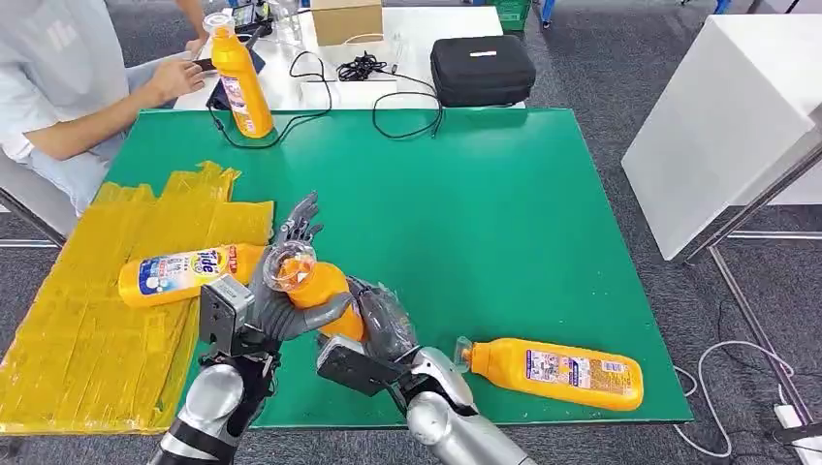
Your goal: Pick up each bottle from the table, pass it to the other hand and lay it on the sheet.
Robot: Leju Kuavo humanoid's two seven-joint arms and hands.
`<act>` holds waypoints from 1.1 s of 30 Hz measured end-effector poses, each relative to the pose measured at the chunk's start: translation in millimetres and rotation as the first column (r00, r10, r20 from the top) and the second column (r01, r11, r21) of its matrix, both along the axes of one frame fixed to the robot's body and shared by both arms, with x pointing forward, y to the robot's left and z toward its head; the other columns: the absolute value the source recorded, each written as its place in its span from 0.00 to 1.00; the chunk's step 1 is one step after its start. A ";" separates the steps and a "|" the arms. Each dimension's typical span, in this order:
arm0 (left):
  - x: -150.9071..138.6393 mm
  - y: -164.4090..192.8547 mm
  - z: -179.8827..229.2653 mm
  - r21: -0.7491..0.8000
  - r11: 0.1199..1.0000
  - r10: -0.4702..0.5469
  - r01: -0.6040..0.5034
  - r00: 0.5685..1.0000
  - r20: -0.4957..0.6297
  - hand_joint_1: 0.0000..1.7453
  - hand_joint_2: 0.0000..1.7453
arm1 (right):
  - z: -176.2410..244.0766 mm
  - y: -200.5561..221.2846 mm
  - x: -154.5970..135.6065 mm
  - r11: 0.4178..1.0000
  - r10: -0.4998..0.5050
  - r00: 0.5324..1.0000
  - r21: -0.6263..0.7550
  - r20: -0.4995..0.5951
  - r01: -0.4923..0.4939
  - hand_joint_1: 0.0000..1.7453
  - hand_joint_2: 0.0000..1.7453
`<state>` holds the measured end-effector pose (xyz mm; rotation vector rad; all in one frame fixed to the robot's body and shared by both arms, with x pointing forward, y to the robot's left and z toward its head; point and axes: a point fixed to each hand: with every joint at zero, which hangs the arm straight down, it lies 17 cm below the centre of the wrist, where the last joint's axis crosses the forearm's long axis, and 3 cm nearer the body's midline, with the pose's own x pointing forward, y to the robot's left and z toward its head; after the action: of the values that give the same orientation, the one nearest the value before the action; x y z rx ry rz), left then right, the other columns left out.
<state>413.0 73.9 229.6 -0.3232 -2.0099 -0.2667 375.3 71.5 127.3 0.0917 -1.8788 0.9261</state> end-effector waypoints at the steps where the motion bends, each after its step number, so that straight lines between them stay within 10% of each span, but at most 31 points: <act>1: 0.0 0.0 0.0 0.000 1.000 0.000 0.000 1.000 0.000 0.00 1.00 | 0.0 0.1 -0.1 1.000 0.000 1.000 0.000 0.000 0.000 1.00 1.00; 15: -0.2 -0.8 -0.5 0.002 1.000 -0.004 0.004 1.000 -0.002 0.00 1.00 | 1.2 -1.1 1.0 1.000 -0.008 1.000 0.001 0.007 0.008 1.00 1.00; 20: -17.2 -22.2 -22.0 0.020 0.988 -0.153 0.154 0.986 -0.067 0.00 1.00 | 77.1 -47.5 18.6 0.970 -0.239 0.932 0.114 0.271 0.216 1.00 1.00; 33: -20.4 -22.3 -35.5 0.031 0.985 -0.165 0.169 0.982 -0.093 0.00 1.00 | 109.4 -59.6 13.2 0.959 -0.269 0.907 0.173 0.324 0.223 1.00 1.00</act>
<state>392.5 51.6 194.1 -0.4726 -1.8892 -0.3894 388.6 12.0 236.7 -0.2407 -2.2148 0.6719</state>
